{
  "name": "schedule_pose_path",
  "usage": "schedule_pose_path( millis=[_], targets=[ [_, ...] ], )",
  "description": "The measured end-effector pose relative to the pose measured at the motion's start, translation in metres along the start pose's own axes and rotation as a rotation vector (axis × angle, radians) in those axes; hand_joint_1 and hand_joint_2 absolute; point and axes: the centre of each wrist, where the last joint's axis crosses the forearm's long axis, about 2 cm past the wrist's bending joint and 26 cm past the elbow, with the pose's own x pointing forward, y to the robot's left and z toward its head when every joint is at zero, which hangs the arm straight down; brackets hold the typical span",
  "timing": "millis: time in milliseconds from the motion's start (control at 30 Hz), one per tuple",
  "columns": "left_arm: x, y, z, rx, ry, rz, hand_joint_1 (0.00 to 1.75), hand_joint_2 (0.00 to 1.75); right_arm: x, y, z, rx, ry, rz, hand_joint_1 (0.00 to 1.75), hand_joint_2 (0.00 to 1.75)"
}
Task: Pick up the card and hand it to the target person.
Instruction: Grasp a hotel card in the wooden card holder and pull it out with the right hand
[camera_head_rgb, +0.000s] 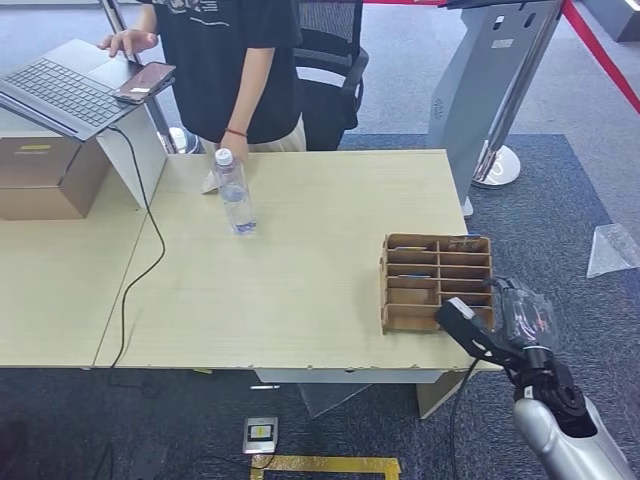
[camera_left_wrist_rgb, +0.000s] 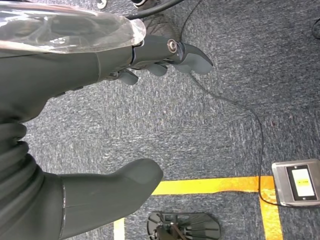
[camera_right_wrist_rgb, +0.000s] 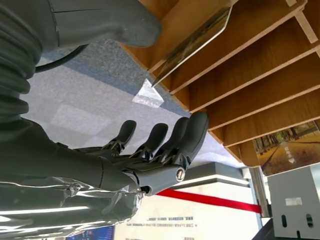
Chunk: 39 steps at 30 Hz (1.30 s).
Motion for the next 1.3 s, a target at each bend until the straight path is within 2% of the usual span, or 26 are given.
schedule_pose_path(
  millis=[133,300,367,467,500,533,1300],
  targets=[
    [-0.0001,0.0001,0.0,0.001,0.001,0.003,0.0,1.75,-0.0001,0.0014,0.0001,0.007,0.005,0.001,0.64,1.75],
    [-0.0001,0.0001,0.0,0.001,0.002,0.004,0.0,1.75,0.0003,0.0025,0.0002,0.015,0.008,0.013,0.77,1.75],
    [-0.0001,0.0001,0.0,0.001,0.002,0.004,0.0,1.75,0.0006,0.0027,0.0002,0.016,0.009,0.017,0.91,1.75],
    [-0.0001,0.0001,0.0,0.001,0.003,0.005,0.0,1.75,0.0012,0.0031,0.0001,0.019,0.008,0.022,1.39,1.75],
    [-0.0001,0.0,0.0,0.001,0.003,0.006,0.0,1.75,0.0015,0.0033,0.0001,0.02,0.007,0.023,1.51,1.75],
    [-0.0001,0.0,0.0,0.001,0.003,0.006,0.0,1.75,0.0018,0.0034,0.0,0.021,0.006,0.025,1.54,1.75],
    [0.0,-0.0001,0.0,0.001,0.006,0.006,0.0,1.75,0.0018,0.0026,-0.001,0.015,0.01,0.007,1.59,1.75]
  ],
)
